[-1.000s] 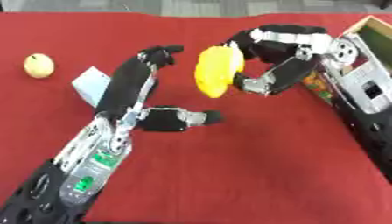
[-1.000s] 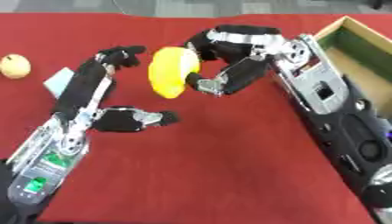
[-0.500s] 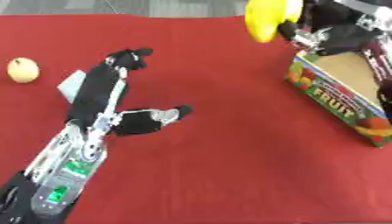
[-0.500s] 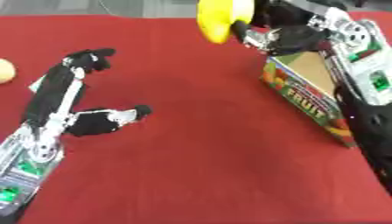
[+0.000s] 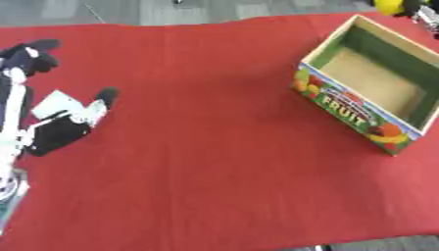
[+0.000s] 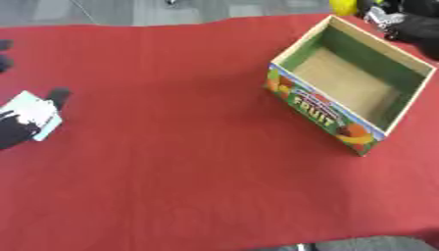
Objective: Pick up the objects with one hand, pass them to the other hand, and then place them into the box on the other side of the table.
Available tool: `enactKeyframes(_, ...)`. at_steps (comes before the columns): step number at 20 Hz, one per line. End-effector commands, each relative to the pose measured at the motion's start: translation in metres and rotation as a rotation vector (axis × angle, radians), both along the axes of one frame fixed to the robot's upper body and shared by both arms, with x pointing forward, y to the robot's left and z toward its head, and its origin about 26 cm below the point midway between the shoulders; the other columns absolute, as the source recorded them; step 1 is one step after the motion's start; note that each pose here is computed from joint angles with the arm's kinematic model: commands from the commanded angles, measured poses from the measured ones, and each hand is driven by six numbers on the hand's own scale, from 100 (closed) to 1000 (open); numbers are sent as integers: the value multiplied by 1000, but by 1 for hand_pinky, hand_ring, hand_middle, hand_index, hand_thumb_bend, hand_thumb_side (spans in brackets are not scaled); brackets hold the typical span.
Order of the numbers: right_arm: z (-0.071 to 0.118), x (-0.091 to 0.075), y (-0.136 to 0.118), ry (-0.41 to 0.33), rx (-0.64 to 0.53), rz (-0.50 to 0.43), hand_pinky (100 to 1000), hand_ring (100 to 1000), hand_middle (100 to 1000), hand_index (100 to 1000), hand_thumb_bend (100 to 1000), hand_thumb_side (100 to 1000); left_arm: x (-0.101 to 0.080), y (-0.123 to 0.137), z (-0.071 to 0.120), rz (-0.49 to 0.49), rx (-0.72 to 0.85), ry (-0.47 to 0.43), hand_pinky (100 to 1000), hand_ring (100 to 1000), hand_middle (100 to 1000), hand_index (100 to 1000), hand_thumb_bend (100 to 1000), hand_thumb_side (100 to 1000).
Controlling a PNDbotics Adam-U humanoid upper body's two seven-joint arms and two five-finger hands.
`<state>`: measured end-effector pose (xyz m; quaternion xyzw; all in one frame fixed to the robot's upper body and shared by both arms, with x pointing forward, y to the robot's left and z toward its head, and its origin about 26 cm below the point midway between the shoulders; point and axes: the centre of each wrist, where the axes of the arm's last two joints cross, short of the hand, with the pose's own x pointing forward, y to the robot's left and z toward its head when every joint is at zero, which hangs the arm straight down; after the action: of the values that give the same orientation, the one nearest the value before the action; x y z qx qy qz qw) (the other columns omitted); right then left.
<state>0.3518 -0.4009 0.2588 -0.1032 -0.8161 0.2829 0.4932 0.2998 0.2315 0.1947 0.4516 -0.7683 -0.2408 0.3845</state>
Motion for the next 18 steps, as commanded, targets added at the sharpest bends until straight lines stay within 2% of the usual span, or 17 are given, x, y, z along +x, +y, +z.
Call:
enactKeyframes(1,11,-5,-22,-27,-68,-82,841,978,670,576,100,231,-2,11,13,31,-9,-75,709,652,602,848,577,570)
enactKeyframes(8,-13,-3,-47,19,-147,-169,839,983,680,598,100,210,-1,20,17,68,-40,-137,709,651,601,848,581,550)
enactKeyframes(12,-23,-3,-55,35,-187,-191,842,1000,721,656,100,197,-2,23,18,78,-46,-149,709,649,600,847,581,551)
enactKeyframes(14,-25,-3,-58,36,-207,-194,853,1000,777,720,100,168,-2,23,18,82,-48,-148,709,649,599,847,579,553)
enactKeyframes(18,-26,-3,-61,22,-250,-207,908,1000,953,917,100,124,-2,24,18,87,-50,-147,709,651,600,848,576,554)
